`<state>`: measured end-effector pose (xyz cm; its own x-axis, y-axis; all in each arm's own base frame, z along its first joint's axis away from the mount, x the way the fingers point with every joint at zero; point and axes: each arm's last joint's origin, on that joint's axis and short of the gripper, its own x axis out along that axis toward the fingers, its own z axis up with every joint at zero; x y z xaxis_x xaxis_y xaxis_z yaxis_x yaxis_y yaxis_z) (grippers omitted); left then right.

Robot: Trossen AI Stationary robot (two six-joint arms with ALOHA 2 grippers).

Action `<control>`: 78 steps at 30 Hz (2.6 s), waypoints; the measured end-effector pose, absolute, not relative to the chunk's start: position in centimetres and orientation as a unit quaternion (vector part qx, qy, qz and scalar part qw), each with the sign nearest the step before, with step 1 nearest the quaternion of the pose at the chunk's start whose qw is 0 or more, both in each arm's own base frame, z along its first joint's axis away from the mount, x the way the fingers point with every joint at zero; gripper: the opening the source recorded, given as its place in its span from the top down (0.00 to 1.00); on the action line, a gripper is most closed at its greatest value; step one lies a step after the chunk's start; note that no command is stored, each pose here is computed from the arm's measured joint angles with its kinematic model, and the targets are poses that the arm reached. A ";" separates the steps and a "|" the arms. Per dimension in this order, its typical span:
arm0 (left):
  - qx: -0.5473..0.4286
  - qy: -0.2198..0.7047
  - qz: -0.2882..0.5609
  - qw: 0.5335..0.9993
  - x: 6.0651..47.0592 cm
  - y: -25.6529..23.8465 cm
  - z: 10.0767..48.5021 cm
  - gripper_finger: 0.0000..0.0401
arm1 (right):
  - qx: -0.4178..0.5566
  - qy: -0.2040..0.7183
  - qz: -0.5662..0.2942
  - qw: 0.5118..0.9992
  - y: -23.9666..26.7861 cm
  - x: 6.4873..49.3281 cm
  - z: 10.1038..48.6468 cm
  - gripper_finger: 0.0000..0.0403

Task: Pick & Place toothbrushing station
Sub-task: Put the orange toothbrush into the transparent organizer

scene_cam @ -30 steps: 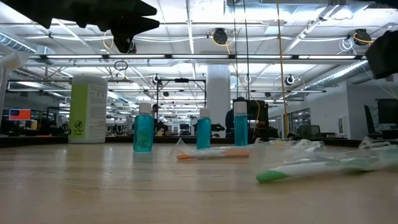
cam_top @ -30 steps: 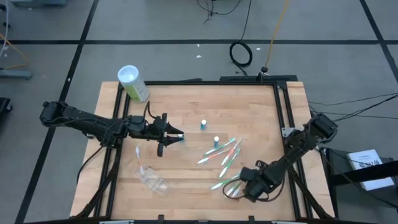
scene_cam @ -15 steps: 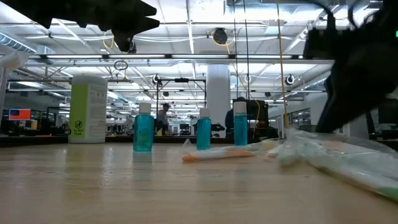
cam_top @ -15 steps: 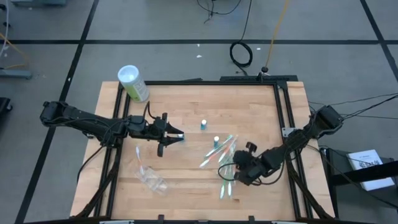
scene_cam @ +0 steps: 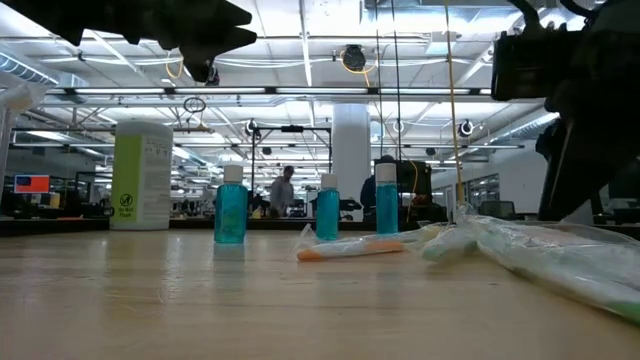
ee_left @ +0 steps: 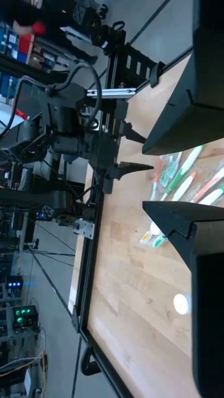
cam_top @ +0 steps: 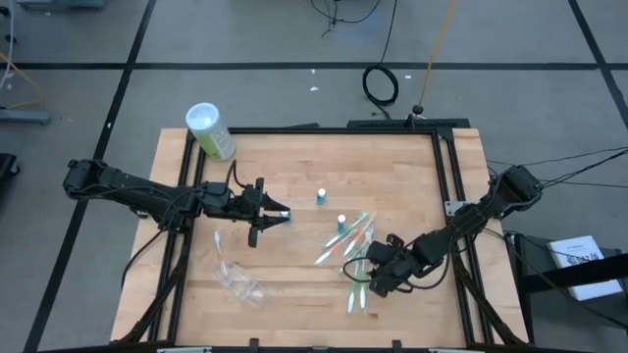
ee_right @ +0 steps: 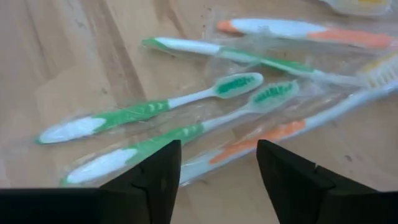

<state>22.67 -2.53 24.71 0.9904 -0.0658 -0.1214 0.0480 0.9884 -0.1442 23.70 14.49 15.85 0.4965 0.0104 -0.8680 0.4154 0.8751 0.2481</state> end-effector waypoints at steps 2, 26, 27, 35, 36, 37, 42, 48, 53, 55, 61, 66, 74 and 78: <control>-0.071 0.063 -0.029 0.995 22.7 -2.5 24.7 0.67 | 0.220 0.487 -0.122 0.836 14.5 23.7 15.8 0.48; -0.080 0.067 -0.030 0.994 22.7 -2.6 24.6 0.67 | 0.224 0.554 -0.183 0.781 13.9 23.1 13.7 0.89; -0.080 0.067 -0.030 0.994 22.7 -2.6 24.6 0.67 | 0.222 0.558 -0.180 0.779 13.8 23.0 13.8 0.93; -0.072 0.066 -0.031 0.995 22.7 -2.6 24.6 0.67 | 0.189 0.532 -0.224 0.795 12.8 21.9 15.6 0.94; -0.072 0.066 -0.031 0.995 22.7 -2.6 24.6 0.67 | 0.185 0.523 -0.228 0.800 12.6 21.8 15.9 0.95; -0.071 0.066 -0.031 0.995 22.7 -2.6 24.6 0.67 | 0.181 0.514 -0.230 0.806 12.4 21.6 16.4 0.95; -0.043 0.065 -0.031 0.996 22.7 -2.6 24.6 0.67 | 0.156 0.429 -0.235 0.858 11.7 21.2 19.1 0.96; 0.035 0.058 -0.024 0.997 22.7 -2.6 24.7 0.67 | 0.053 0.274 -0.273 0.921 10.6 20.9 22.7 0.95; 0.056 0.033 0.018 0.998 22.7 -2.3 25.3 0.67 | -0.069 0.175 -0.338 0.922 9.7 22.3 24.9 0.95; 0.062 0.034 0.023 0.997 22.7 -2.1 25.3 0.67 | -0.090 0.169 -0.347 0.918 8.9 23.3 25.4 0.95; -0.028 0.028 0.067 0.997 22.9 -0.2 25.5 0.63 | -0.095 0.155 -0.266 0.947 5.3 26.3 25.4 0.95; -0.059 -0.002 0.060 0.996 23.5 1.4 26.5 0.47 | -0.088 0.056 -0.170 0.980 2.1 27.1 25.4 0.95; 0.002 -0.117 0.026 0.993 25.7 1.7 26.6 0.30 | -0.072 0.003 -0.074 0.995 -0.7 27.0 25.2 0.95; 0.014 -0.142 0.027 0.989 26.6 2.0 27.1 0.30 | -0.073 0.008 -0.064 0.995 -1.1 26.9 24.9 0.95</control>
<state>26.62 2.02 27.06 0.9584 0.0492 0.2810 -0.0574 0.9981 0.0210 26.92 -1.12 24.93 0.9918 -0.1277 -0.0058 0.1255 0.9814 -0.1456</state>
